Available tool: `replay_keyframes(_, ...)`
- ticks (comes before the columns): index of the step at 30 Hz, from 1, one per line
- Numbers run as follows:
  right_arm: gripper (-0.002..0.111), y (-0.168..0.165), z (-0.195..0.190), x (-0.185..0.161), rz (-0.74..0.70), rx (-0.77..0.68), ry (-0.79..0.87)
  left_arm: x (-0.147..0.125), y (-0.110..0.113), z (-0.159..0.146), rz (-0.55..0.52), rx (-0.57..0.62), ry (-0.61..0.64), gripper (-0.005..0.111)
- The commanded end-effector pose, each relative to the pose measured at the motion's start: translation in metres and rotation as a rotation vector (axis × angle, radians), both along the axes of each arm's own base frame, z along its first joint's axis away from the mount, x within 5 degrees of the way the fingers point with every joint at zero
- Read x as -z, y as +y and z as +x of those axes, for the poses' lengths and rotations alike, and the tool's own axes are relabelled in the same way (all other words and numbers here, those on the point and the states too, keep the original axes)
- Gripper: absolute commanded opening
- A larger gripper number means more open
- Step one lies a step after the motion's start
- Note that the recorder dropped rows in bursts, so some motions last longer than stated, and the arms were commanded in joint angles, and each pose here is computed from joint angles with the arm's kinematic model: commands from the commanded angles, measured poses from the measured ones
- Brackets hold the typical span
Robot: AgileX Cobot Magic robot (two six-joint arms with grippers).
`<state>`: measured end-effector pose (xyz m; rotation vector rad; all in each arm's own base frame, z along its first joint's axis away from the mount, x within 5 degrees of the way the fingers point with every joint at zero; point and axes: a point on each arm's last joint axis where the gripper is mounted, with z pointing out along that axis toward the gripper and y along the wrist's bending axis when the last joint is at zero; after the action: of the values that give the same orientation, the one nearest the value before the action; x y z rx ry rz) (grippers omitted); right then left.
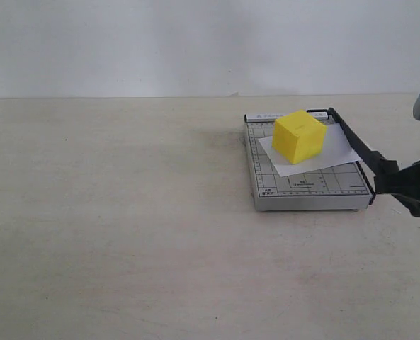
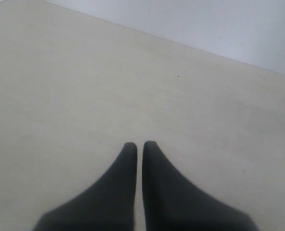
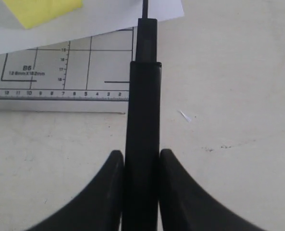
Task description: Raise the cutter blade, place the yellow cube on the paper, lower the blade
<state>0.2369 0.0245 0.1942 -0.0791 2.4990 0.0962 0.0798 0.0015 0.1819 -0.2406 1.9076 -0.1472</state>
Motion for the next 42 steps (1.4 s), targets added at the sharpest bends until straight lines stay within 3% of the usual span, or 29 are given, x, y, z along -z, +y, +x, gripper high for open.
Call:
replay_keyframes(1, 0.002, 0.003, -0.022, 0.031, -0.006, -0.033, 0.275, 0.000, -0.001, 0.000, -0.010, 0.006, -0.008, 0.004)
replay_keyframes(5, 0.002, 0.003, -0.021, 0.035, -0.006, -0.031, 0.284, 0.000, 0.001, 0.000, 0.109, 0.032, -0.009, 0.004)
replay_keyframes(10, 0.002, 0.004, -0.021, 0.035, 0.002, -0.029, 0.288, 0.001, 0.003, -0.001, 0.020, -0.031, 0.003, 0.004)
replay_keyframes(14, 0.002, 0.004, -0.021, 0.035, -0.001, -0.034, 0.288, 0.001, 0.004, -0.001, 0.008, -0.043, -0.003, 0.004)
replay_keyframes(27, 0.002, 0.005, -0.019, 0.048, -0.001, -0.035, 0.346, -0.001, 0.006, 0.000, 0.023, -0.058, -0.020, 0.004)
replay_keyframes(42, 0.003, 0.004, -0.016, 0.045, 0.003, -0.028, 0.302, -0.002, 0.005, 0.000, 0.058, -0.041, -0.031, 0.004)
